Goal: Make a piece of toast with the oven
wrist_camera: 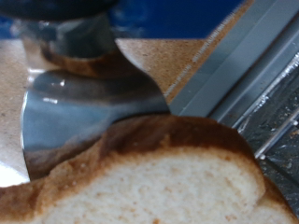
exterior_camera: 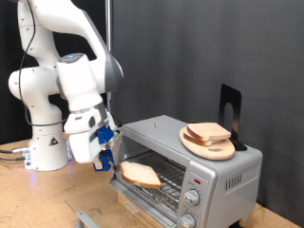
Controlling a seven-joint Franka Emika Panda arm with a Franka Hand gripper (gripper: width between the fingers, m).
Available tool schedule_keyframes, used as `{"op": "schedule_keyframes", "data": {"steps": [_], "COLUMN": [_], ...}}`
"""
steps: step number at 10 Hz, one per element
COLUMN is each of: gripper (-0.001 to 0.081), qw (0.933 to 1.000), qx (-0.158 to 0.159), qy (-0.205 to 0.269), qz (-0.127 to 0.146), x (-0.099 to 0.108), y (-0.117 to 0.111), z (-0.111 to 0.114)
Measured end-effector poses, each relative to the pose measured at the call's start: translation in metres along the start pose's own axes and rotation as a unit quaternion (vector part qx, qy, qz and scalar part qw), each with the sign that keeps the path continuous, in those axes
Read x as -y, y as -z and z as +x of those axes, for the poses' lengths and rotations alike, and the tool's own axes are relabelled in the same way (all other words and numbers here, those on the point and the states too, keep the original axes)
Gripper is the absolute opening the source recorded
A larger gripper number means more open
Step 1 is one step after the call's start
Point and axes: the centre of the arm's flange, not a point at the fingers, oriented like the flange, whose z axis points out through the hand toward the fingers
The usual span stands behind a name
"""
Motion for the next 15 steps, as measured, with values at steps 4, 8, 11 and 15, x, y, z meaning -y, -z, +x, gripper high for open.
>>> {"op": "schedule_keyframes", "data": {"steps": [4,8,11,15], "gripper": [0.044,0.044,0.044,0.044], "qw": [0.9997,0.9985,0.9991,0.9994], "qx": [0.012,0.028,0.019,0.017], "qy": [0.016,0.047,0.037,0.029], "qz": [-0.011,-0.001,0.004,0.001], "x": [0.013,-0.008,-0.018,-0.004], "y": [-0.007,0.0,0.011,0.012], "z": [-0.002,-0.013,-0.011,-0.008]}}
